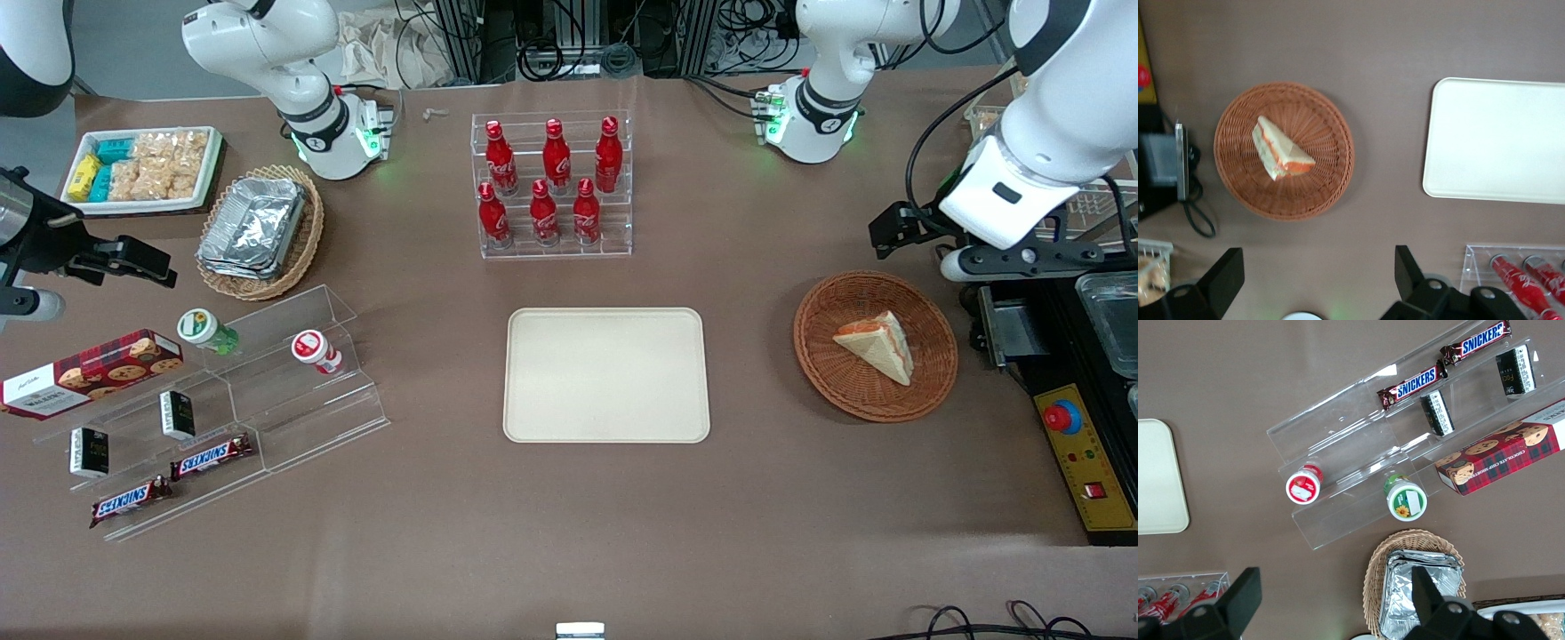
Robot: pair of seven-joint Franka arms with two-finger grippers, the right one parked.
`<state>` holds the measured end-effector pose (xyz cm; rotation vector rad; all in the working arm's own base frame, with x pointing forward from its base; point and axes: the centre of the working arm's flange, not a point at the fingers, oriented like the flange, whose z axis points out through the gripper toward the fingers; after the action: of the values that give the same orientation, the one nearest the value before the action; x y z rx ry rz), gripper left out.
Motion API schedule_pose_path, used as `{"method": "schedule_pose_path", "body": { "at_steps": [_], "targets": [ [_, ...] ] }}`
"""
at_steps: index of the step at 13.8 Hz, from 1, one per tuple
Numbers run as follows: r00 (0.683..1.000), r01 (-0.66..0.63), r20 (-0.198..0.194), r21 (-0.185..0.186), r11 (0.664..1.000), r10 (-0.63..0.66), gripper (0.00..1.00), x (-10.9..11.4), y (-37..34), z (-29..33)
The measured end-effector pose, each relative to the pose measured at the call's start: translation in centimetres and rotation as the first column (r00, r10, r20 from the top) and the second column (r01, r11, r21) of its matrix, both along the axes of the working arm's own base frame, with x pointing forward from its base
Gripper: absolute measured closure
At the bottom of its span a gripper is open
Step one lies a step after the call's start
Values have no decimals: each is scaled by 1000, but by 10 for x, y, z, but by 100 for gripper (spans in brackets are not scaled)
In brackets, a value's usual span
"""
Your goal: Place sandwich from basket to tray
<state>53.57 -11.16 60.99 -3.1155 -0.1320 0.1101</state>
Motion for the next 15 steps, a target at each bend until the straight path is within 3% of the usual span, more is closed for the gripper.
{"method": "schedule_pose_path", "body": {
  "at_steps": [5, 9, 11, 15],
  "targets": [
    [977, -203, -56, 34, 979, 205, 0, 3, 37, -25],
    [949, -292, -108, 54, 955, 296, 0, 3, 85, -58],
    [935, -337, -95, 55, 940, 340, 0, 5, 94, -86],
    [898, -440, -18, 27, 898, 440, 0, -8, 110, -154]
  ]
}}
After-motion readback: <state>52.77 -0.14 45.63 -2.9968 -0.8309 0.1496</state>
